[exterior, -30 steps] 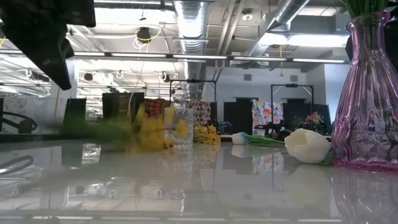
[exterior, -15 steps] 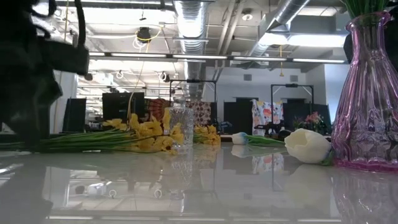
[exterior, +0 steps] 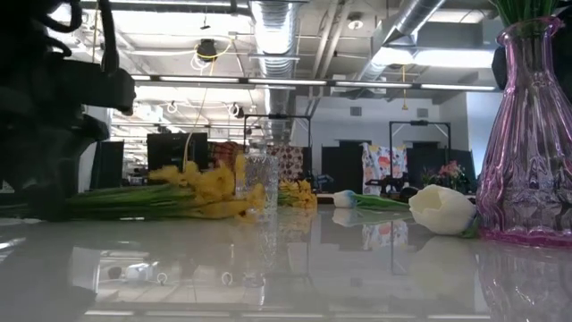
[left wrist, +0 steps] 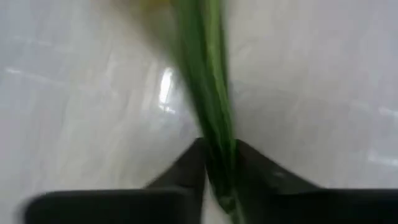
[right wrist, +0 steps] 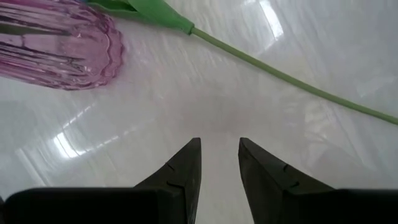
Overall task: Sort flowers into vase by color
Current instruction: Put the bottom yellow flowers into the transparent vase
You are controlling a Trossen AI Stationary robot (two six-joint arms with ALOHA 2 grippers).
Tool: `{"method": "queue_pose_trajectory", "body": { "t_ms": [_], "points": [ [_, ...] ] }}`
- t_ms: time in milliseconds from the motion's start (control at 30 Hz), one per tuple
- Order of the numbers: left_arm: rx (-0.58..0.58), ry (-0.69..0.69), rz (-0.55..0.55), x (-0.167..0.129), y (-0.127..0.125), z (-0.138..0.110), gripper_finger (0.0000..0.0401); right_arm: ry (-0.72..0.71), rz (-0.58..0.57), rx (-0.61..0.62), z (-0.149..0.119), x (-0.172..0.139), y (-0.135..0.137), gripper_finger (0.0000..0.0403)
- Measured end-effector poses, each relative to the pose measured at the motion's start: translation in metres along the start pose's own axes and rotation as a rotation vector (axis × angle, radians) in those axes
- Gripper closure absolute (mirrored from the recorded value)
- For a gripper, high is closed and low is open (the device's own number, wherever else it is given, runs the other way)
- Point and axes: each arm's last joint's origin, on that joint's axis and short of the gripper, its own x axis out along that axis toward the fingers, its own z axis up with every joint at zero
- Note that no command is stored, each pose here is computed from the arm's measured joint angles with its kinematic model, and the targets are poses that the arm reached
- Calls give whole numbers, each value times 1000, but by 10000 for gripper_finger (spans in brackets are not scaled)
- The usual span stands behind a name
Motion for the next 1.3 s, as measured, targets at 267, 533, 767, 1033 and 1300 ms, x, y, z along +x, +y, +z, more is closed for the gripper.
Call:
{"method": "queue_pose_trajectory", "body": {
  "t_ms": [267,533,767,1033,1300],
  "points": [
    [111,-199,-7,-33,-10,30,392,-25,1,0,1,0,1,270],
    [163,-797,143,-96,0,70,397,-33,4,1,2,0,1,270],
    [154,-1212,110,-116,53,105,398,-82,14,4,4,0,4,270],
    [91,-1369,91,-95,120,127,399,-125,62,-43,7,-1,9,270],
    [1,-1372,33,-65,146,131,399,-129,61,-82,7,-1,10,270]
  ]
}}
